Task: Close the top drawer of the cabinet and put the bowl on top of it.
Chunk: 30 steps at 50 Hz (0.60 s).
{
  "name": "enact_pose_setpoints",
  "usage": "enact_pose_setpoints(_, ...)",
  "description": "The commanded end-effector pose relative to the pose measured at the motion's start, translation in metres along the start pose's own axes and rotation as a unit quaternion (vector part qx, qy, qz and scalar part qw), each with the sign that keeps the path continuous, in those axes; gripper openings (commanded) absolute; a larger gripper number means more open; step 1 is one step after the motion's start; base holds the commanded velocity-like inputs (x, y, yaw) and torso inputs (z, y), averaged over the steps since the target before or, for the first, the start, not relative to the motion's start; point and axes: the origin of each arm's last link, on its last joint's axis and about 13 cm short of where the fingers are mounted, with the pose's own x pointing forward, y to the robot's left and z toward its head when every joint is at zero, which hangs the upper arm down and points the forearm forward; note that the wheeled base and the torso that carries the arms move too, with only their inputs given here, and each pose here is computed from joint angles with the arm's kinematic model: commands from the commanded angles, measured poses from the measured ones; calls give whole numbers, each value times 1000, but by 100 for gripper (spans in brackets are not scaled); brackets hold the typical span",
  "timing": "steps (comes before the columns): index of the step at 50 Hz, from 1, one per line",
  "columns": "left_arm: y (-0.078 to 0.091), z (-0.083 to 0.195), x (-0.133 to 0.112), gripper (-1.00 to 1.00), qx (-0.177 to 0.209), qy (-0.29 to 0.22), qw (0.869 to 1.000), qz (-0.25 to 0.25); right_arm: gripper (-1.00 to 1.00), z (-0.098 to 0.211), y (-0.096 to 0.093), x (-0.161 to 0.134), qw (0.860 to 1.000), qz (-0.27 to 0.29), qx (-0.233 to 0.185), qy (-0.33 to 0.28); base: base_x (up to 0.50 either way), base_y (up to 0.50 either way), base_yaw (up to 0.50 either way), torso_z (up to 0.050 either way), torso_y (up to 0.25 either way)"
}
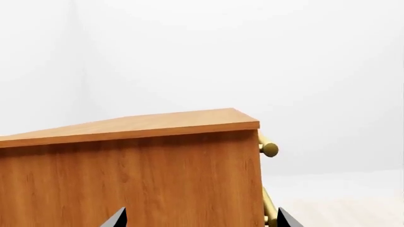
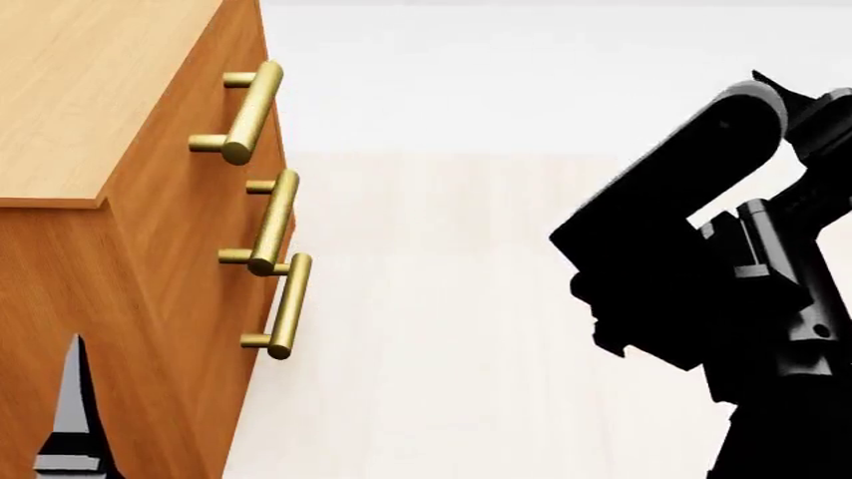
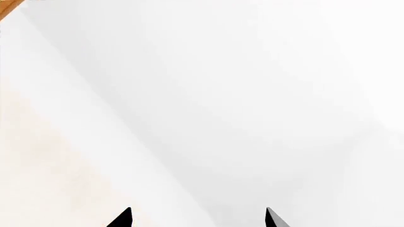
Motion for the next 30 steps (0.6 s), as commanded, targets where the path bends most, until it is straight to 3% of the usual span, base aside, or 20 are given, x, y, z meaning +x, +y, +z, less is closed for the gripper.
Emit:
enact_pose_setpoints(1, 0, -3, -1, 100, -2, 0, 1000, 0, 100, -30, -7, -47, 998, -5, -24, 54, 0, 0, 0, 0, 0)
enact_pose_setpoints(11, -3, -1, -2, 100, -1, -3, 1000, -4, 100, -49, -9, -76, 995, -5, -31, 92, 0, 0, 0, 0, 0)
enact_pose_setpoints(30, -5, -2, -1, 100, 1, -2, 1000, -7, 100, -92, 19, -118, 986, 16, -24, 167, 0, 0, 0, 0, 0)
